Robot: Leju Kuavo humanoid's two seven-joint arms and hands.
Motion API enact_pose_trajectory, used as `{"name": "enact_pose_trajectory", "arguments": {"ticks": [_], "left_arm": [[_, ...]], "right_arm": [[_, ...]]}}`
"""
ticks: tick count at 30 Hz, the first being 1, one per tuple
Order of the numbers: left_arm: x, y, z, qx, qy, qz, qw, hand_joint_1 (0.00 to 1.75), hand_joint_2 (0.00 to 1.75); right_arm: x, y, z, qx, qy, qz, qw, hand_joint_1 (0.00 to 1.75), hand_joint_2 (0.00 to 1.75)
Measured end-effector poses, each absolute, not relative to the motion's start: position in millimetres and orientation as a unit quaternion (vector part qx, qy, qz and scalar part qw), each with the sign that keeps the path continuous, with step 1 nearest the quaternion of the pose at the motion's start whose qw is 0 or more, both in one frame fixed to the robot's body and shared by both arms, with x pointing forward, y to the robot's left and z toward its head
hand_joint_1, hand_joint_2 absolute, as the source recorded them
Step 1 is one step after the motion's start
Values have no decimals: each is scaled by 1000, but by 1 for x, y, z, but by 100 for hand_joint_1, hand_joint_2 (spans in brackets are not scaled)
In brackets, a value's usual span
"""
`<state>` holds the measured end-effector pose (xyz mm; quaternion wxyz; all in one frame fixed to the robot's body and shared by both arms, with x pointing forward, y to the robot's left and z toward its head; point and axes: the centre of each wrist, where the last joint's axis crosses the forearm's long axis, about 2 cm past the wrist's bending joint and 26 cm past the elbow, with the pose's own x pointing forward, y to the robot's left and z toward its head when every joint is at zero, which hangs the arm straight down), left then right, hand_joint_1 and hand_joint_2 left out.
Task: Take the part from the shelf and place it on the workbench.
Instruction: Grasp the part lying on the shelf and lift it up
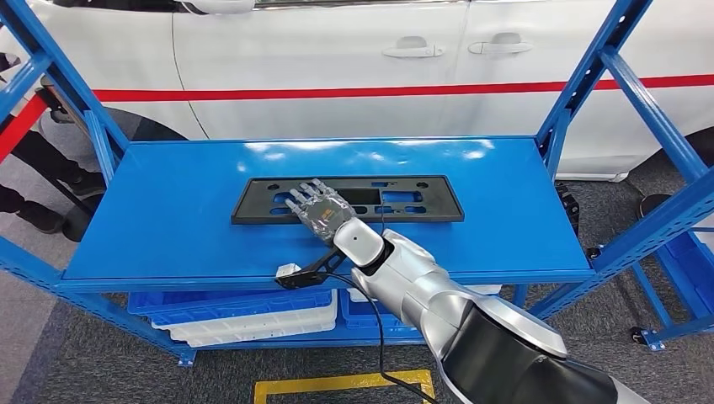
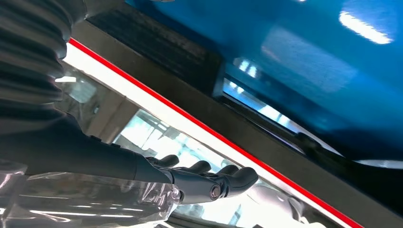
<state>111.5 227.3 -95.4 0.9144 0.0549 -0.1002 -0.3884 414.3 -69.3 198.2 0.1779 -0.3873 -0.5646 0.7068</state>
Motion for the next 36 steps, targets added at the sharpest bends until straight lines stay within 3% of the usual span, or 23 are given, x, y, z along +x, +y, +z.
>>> {"name": "enact_pose_trajectory", "arguments": {"ticks": [12, 16, 36], "left_arm": [[112, 221, -95, 59, -98, -387, 915, 0, 0], [112, 220, -94, 60, -98, -386, 915, 0, 0], [112, 216, -94, 58, -94, -386, 916, 0, 0]], "right_arm": [[417, -77, 196, -420, -559, 689, 192, 0, 175], [417, -78, 195, -434, -557, 682, 190, 173, 175], [419, -91, 186, -445, -550, 682, 186, 175, 175]]}}
